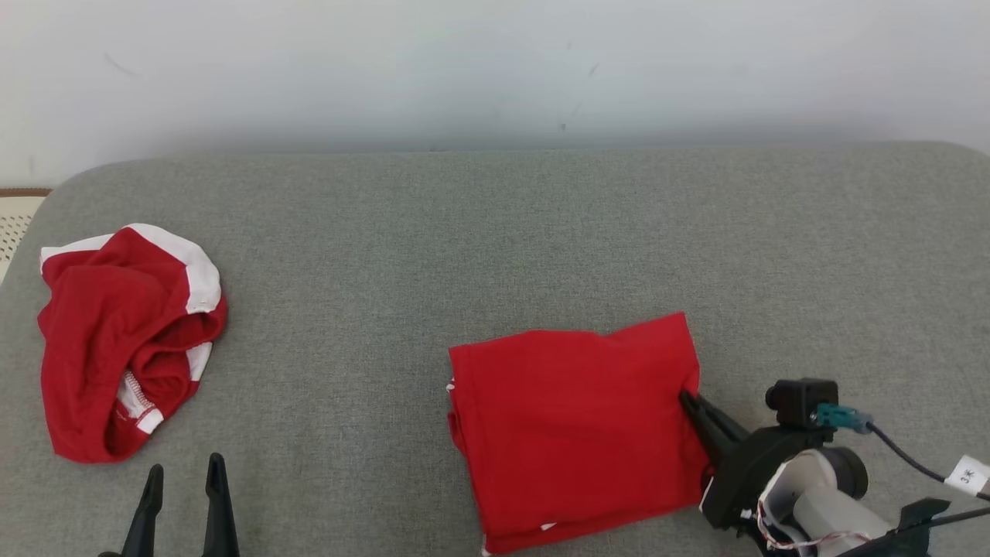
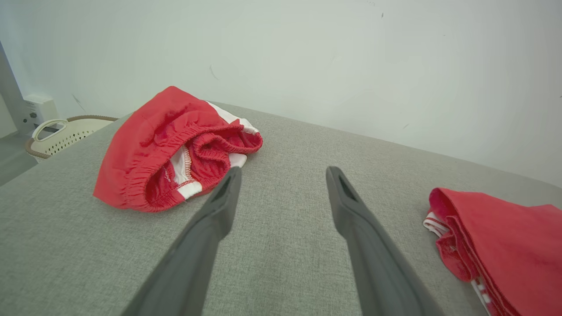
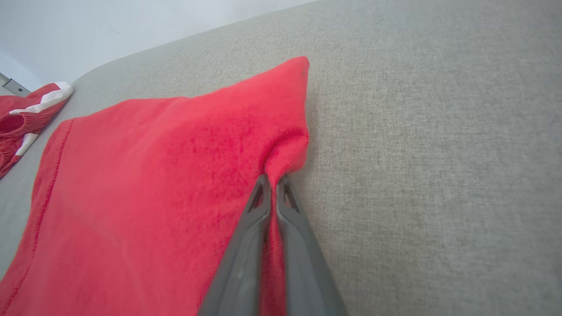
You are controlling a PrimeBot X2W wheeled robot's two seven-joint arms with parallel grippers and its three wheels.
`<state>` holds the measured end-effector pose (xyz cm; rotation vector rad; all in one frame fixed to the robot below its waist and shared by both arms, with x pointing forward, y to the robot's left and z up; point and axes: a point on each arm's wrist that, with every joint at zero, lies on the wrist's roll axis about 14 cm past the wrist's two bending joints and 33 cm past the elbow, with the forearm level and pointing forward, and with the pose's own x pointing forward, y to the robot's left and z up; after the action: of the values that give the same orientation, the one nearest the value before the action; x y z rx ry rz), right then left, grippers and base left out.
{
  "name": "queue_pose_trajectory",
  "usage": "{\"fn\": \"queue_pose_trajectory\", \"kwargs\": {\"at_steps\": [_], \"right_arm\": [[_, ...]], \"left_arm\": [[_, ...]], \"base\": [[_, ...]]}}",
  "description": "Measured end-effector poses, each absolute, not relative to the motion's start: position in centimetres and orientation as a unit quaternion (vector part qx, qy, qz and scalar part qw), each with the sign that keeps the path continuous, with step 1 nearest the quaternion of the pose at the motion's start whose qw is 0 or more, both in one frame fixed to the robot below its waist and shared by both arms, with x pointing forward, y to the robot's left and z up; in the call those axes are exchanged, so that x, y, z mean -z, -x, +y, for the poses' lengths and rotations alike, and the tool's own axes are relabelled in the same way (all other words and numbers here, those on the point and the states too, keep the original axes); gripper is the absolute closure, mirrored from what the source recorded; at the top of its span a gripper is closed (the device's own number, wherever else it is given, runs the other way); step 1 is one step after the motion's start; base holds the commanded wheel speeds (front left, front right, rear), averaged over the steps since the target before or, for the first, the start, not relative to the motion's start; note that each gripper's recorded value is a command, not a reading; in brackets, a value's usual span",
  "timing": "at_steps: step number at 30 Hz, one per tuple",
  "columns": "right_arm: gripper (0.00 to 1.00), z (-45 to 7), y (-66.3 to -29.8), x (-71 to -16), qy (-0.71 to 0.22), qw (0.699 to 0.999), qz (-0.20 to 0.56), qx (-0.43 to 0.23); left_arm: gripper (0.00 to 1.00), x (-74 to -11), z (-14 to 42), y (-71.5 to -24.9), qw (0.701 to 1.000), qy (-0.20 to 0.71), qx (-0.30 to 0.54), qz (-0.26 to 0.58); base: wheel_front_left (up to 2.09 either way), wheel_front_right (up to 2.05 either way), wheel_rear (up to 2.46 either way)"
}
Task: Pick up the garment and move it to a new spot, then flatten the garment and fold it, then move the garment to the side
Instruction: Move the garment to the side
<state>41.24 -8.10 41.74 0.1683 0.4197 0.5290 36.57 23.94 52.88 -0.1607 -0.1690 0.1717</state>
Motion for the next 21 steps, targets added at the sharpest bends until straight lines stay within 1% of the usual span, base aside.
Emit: {"fn": "queue_pose_trajectory", "kwargs": {"at_steps": [8, 16, 17, 21], "right_arm": [[1.00, -10.6, -44.6, -44.6, -0.056, 0.957, 0.158, -0.239], [1.00, -14.9, -49.3, -47.7, -0.030, 0.975, 0.112, -0.191], [1.00, -14.9, -49.3, -47.7, -0.030, 0.975, 0.112, -0.191], [1.00, -17.6, -51.2, -48.2, -0.014, 0.981, 0.104, -0.161]], "left_arm": [[0.00, -52.9, 23.8, -37.1, 0.990, 0.080, -0.082, -0.085], [0.00, -52.7, 23.0, -39.0, 0.992, 0.069, -0.064, -0.084], [0.00, -52.7, 23.0, -39.0, 0.992, 0.069, -0.064, -0.084], [0.00, -52.5, 22.7, -40.2, 0.993, 0.064, -0.057, -0.084]], "base": [[0.00, 0.00, 0.00], [0.00, 0.00, 0.00], [0.00, 0.00, 0.00], [0.00, 0.00, 0.00]]}}
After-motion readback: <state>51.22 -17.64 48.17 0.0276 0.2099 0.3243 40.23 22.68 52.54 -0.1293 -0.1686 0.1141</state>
